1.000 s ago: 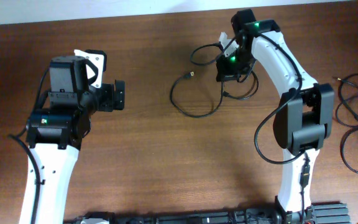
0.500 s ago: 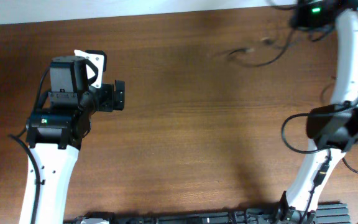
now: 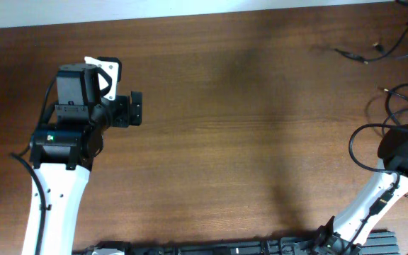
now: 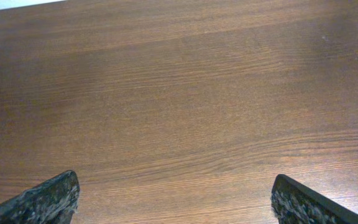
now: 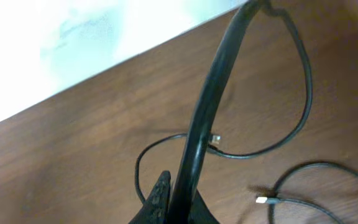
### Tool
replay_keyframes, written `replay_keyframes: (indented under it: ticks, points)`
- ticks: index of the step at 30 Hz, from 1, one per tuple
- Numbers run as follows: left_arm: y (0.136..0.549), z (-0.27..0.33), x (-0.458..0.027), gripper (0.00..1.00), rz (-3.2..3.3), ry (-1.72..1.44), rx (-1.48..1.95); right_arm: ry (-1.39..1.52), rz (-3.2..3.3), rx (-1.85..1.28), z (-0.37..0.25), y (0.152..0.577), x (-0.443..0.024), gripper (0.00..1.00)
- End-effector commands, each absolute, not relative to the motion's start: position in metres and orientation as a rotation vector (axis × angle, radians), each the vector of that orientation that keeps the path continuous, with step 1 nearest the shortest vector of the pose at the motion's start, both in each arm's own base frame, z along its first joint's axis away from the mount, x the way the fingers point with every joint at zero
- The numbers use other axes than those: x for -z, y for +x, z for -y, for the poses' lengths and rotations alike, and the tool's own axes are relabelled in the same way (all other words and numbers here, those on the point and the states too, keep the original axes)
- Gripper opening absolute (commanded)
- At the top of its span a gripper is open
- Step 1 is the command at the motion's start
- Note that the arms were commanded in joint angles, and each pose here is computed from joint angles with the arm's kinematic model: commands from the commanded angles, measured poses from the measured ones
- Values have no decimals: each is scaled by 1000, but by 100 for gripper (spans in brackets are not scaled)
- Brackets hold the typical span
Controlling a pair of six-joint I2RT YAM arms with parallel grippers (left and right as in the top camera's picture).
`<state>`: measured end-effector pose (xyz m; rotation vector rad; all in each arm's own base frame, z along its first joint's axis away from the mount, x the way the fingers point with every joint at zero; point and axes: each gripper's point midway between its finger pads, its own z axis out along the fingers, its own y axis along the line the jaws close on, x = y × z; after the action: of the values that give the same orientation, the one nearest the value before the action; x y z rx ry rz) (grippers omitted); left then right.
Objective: Untangle cables
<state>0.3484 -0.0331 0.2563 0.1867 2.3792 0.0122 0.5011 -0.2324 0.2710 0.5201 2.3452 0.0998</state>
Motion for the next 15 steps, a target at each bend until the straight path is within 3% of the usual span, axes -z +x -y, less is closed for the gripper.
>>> replay_keyframes:
  ticks: [1,6,7,9,10,11,15]
  points:
    - [348,31,-263,99,-2363,168,-12,561,-2298,77,257,499,-285,4]
    - [348,32,-263,99,-2363,168,-11,607,-2278,207,276,495,-288,6]
    - [348,31,-263,99,-2363,168,-12,610,-2278,214,277,494,-288,13]
    - [348,31,-263,99,-2363,168,-12,611,-2283,212,276,494,-287,73]
    - [348,32,-263,99,-2363,168,-11,613,-2287,210,276,493,-286,92]
    - [348,31,-263,99,-2363,168,-12,614,-2292,209,275,492,-285,98]
    - [348,32,-263,99,-2363,168,-11,625,-2336,196,271,486,-277,100]
